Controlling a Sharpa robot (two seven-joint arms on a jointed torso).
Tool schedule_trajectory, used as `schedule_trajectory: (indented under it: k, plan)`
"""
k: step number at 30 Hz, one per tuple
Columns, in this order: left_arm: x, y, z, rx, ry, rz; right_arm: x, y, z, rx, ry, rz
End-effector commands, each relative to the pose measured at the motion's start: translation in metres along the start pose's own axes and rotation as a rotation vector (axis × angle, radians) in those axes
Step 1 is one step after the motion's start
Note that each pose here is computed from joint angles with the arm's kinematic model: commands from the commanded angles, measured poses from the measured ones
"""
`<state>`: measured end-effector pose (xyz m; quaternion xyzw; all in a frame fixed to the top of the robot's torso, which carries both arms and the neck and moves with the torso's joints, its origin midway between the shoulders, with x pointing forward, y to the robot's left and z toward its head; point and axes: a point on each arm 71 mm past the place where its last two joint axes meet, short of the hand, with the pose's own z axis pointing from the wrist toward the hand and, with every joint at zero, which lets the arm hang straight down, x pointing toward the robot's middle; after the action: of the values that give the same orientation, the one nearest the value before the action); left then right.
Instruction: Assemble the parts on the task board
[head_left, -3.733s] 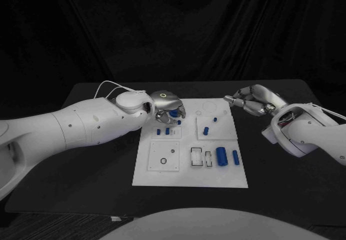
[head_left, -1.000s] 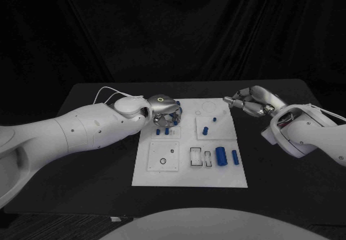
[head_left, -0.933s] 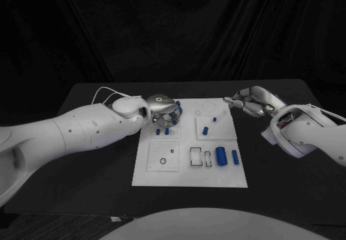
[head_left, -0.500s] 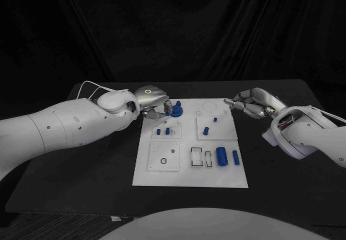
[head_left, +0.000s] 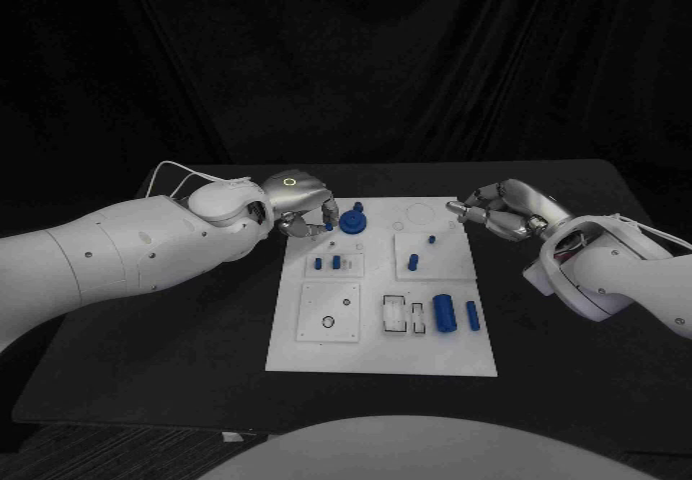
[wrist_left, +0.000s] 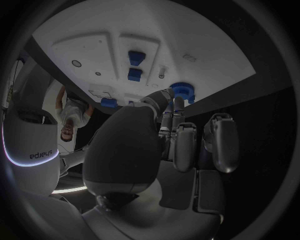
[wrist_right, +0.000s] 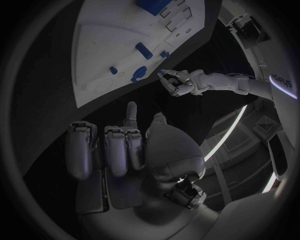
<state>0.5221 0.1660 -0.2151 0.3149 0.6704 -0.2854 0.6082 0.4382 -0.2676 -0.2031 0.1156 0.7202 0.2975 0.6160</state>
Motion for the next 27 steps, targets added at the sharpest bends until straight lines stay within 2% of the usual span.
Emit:
schedule_trajectory:
  k: [1,14,27]
  plan:
    - [0.0015,-0.0003,0.0018,-0.006,0.033,-0.008,0.002,-0.001,0.0,0.013,0.011,-0.002]
    - [0.0105,-0.0039,0.0049,-0.012,0.08,-0.026,0.002,-0.001,0.0,0.015,0.01,-0.002]
    - [0.0187,-0.0072,0.0053,-0.012,0.102,-0.039,0.001,-0.001,-0.001,0.014,0.005,-0.001]
